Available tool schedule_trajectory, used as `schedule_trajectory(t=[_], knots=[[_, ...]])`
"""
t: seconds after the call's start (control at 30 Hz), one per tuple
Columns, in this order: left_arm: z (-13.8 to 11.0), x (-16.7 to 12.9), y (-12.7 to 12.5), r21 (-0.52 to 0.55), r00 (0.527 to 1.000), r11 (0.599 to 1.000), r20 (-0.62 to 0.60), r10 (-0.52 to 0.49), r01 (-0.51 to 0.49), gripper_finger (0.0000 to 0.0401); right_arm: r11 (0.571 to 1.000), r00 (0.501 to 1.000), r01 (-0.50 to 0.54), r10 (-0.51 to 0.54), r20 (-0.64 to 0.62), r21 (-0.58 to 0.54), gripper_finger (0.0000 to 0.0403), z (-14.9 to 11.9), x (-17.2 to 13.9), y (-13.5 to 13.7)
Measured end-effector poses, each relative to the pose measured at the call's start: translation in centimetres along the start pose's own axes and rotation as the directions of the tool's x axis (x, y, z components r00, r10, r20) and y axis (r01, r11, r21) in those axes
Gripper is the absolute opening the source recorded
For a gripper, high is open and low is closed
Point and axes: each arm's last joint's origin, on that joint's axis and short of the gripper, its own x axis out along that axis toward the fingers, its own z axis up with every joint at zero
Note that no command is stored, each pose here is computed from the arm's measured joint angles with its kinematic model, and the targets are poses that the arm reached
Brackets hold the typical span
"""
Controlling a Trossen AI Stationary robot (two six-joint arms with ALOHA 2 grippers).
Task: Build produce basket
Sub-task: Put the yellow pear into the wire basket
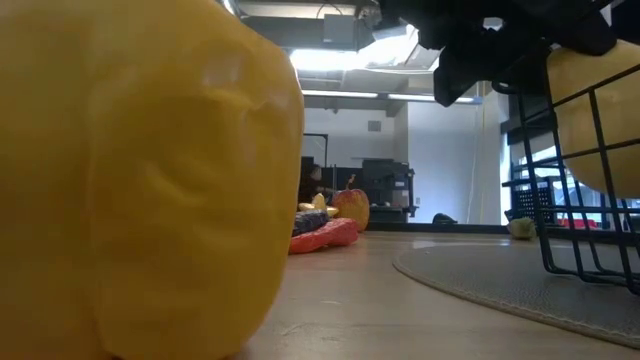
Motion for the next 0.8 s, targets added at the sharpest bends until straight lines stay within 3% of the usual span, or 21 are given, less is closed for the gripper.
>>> schedule_trajectory(t=[0.2, 0.47, 0.57, 0.7, 0.77, 0.8], knots=[[0.0, 0.0, 0.0, 0.000, 1.000, 1.000, 0.000, 0.000, 0.000, 0.0155, 1.000, 1.000, -0.019, 0.019, -0.016, 0.025, 0.0090, 0.0, 0.0, 0.1], [0.0, 0.0, 0.0, 0.000, 1.000, 1.000, 0.000, 0.000, 0.000, 0.0155, 0.961, 0.946, -0.275, 0.265, -0.184, -0.027, 0.0090, -0.4, -0.2, 0.9], [0.0, 0.0, 0.0, 0.000, 1.000, 1.000, 0.000, 0.000, 0.000, 0.0155, 0.897, 0.880, -0.438, 0.414, -0.232, -0.062, 0.0090, -0.3, -0.3, 1.5], [0.0, 0.0, 0.0, 0.000, 1.000, 1.000, 0.000, -0.001, 0.001, 0.0155, 0.741, 0.746, -0.659, 0.620, -0.245, -0.132, 0.0090, 0.1, -0.2, 2.9], [0.0, 0.0, 0.0, 0.000, 1.000, 1.000, 0.000, -0.001, 0.001, 0.0155, 0.679, 0.696, -0.716, 0.676, -0.242, -0.162, 0.0090, 0.3, -0.1, 3.3], [0.0, 0.0, 0.0, 0.000, 1.000, 1.000, 0.000, -0.001, 0.001, 0.0155, 0.669, 0.689, -0.724, 0.685, -0.238, -0.170, 0.0090, 0.3, 0.0, 3.5]])
